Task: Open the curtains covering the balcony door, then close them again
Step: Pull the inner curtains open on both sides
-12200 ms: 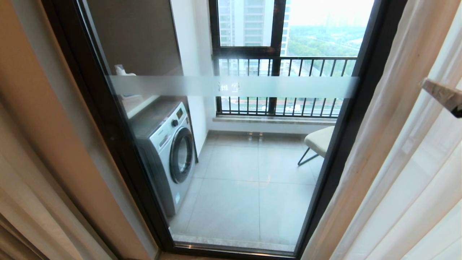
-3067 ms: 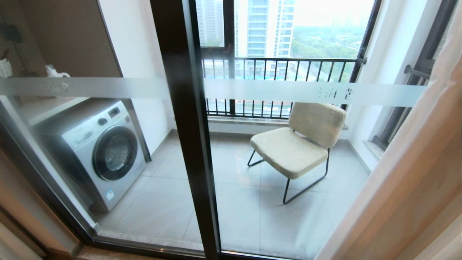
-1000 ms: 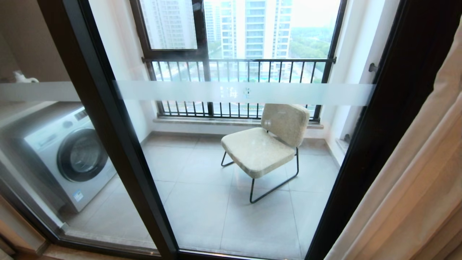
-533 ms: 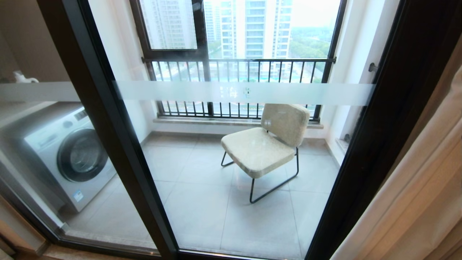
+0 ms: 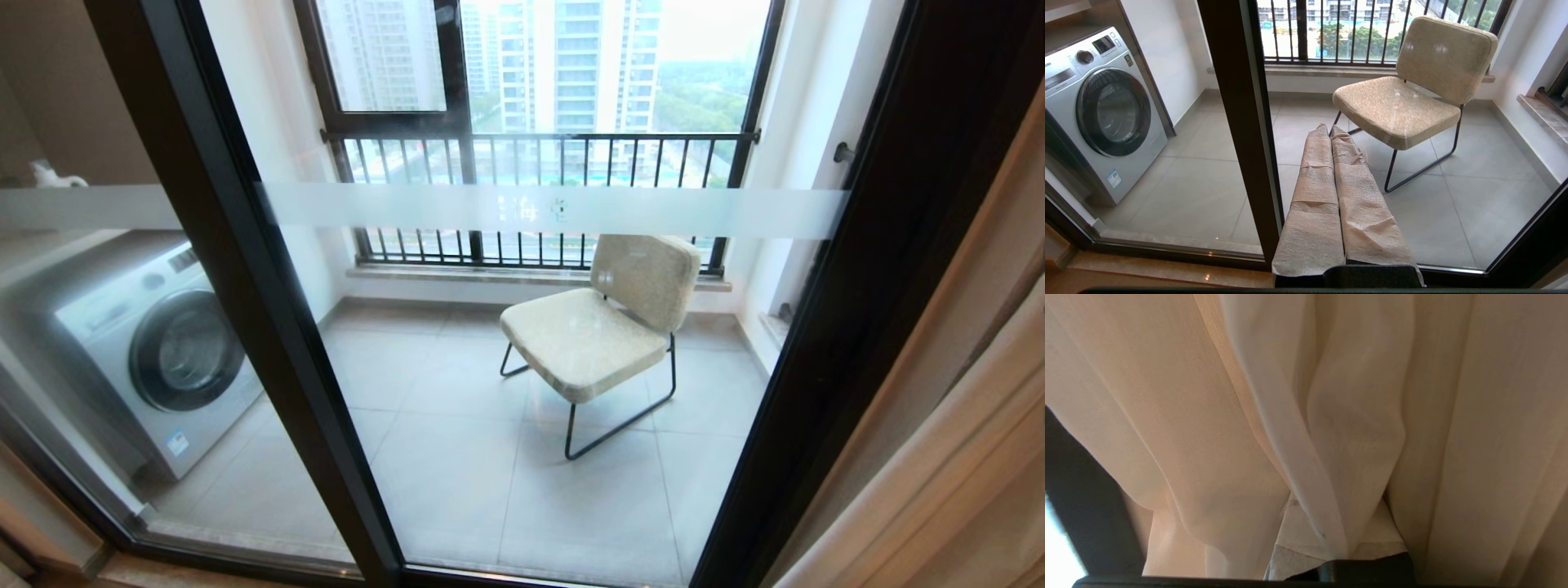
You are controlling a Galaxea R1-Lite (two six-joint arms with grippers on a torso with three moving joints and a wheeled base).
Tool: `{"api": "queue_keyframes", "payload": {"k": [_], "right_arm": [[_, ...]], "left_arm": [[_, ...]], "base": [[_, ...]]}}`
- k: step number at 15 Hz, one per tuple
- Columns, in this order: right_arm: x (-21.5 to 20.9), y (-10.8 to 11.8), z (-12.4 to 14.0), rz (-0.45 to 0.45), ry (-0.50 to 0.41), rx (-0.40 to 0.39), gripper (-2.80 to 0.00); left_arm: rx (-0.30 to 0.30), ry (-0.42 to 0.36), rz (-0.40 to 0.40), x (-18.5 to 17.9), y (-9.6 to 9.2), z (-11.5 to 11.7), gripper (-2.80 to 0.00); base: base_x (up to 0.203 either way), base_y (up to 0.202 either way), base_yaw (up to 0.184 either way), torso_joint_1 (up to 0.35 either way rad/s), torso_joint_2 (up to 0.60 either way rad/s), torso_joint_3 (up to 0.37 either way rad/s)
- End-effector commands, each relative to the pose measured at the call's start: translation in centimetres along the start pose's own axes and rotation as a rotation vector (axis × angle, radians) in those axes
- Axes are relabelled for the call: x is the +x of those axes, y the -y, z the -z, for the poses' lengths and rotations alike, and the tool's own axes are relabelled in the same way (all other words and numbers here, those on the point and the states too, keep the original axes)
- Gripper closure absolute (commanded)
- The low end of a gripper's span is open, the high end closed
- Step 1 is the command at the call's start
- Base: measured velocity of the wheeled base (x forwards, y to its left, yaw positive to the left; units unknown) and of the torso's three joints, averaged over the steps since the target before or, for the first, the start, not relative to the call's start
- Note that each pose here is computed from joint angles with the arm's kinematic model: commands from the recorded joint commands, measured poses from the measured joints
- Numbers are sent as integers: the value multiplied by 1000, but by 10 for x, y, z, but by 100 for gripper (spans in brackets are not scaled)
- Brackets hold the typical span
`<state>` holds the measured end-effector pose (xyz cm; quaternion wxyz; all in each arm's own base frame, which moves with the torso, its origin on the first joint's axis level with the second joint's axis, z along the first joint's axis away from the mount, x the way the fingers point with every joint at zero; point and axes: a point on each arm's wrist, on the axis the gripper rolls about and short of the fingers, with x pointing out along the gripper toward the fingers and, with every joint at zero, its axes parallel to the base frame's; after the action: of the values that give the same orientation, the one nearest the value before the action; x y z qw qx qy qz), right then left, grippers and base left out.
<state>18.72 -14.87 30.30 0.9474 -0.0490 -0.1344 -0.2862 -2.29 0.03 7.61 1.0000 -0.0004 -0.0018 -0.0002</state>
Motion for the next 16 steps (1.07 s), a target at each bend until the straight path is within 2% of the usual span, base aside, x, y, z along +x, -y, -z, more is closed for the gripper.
{"api": "queue_keyframes", "payload": {"k": [1,5,8,12,16], "right_arm": [[14,11,10,34,-21,-7,0],[41,30,32,88,-66,17,0],[65,51,40,137,-59,25,0],[98,92,52,219,-36,14,0],[110,127,69,292,-45,-8,0]], "left_arm": [[-1,0,0,0,0,0,0],[-1,1,0,0,0,0,0],[-1,1,0,0,0,0,0],[-1,1,0,0,0,0,0],[-1,1,0,0,0,0,0]], "base": [[0,0,0,0,0,0],[0,0,0,0,0,0],[0,0,0,0,0,0],[0,0,0,0,0,0],[0,0,0,0,0,0]]}}
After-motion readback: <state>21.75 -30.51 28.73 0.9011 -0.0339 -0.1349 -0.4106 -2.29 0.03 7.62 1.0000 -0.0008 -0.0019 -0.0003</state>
